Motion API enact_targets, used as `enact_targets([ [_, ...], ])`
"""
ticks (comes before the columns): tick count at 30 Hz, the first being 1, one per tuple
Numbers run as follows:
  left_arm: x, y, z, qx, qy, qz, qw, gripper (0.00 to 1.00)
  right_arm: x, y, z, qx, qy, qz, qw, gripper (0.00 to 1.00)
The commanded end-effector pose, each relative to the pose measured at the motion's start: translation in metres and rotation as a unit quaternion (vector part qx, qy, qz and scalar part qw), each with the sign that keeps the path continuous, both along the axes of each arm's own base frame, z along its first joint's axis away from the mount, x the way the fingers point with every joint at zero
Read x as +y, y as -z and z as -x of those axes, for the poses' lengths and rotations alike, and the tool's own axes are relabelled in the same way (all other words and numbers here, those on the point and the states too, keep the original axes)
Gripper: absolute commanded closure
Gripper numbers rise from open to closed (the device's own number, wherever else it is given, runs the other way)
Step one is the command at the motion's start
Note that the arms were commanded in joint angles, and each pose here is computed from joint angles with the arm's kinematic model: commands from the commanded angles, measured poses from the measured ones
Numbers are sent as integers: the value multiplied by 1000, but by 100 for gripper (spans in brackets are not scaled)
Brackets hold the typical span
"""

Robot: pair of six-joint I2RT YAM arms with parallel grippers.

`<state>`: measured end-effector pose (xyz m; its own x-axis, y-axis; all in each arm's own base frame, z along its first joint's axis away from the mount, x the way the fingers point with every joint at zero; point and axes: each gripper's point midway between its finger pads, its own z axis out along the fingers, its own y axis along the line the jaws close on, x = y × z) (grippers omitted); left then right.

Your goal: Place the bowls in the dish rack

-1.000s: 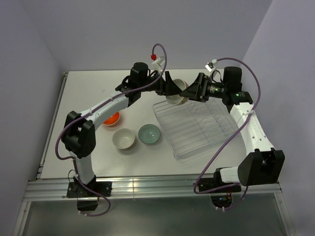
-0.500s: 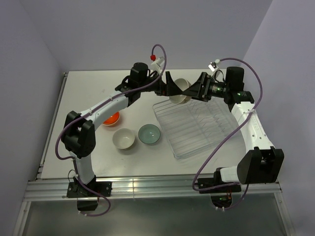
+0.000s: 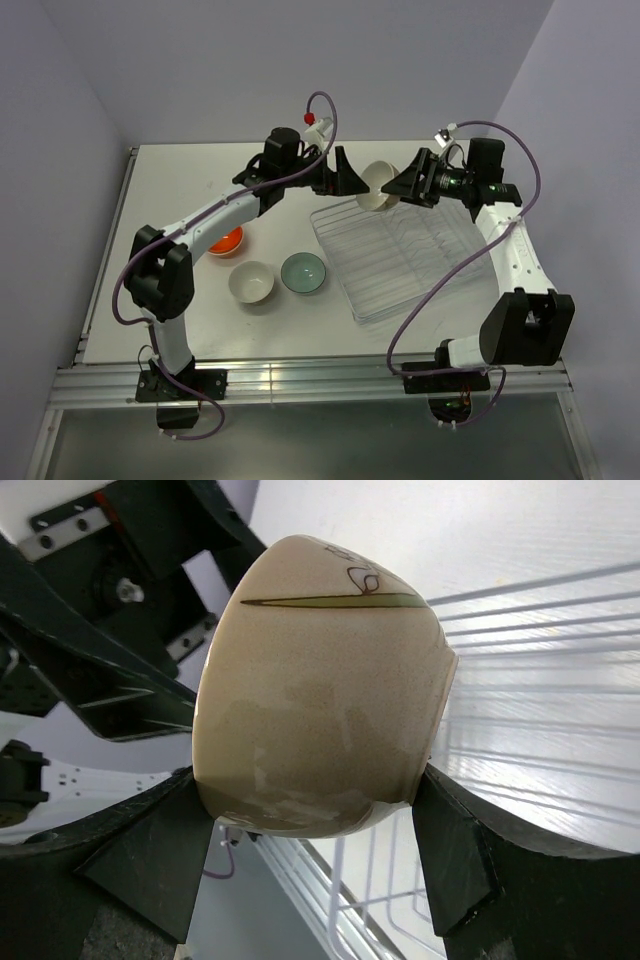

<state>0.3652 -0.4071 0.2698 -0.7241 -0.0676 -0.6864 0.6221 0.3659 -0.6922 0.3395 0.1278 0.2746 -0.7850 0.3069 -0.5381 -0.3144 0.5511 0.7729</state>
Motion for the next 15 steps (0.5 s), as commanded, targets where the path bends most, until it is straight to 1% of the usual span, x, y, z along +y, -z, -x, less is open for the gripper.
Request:
enact_targets([
  [1,6,-23,-5,-35,-7,11,999,1,-14,-17,-8,-54,-6,22,998,100],
  [2,9,-21,-5,-31,-6,3,999,1,-21,-15,-11,-53,0,26,998,100],
  [8,21,-45,-6,-64,-2,4,998,0,-58,0,-9,-47,20,70,996,100],
  [14,34,-47,0,-63,-5,-1,998,1,-92,14,-4,-36,33,115,992,100],
  [15,36,-45,1,-60,-4,-3,998,0,-99,18,0,-22,40,117,992,100],
])
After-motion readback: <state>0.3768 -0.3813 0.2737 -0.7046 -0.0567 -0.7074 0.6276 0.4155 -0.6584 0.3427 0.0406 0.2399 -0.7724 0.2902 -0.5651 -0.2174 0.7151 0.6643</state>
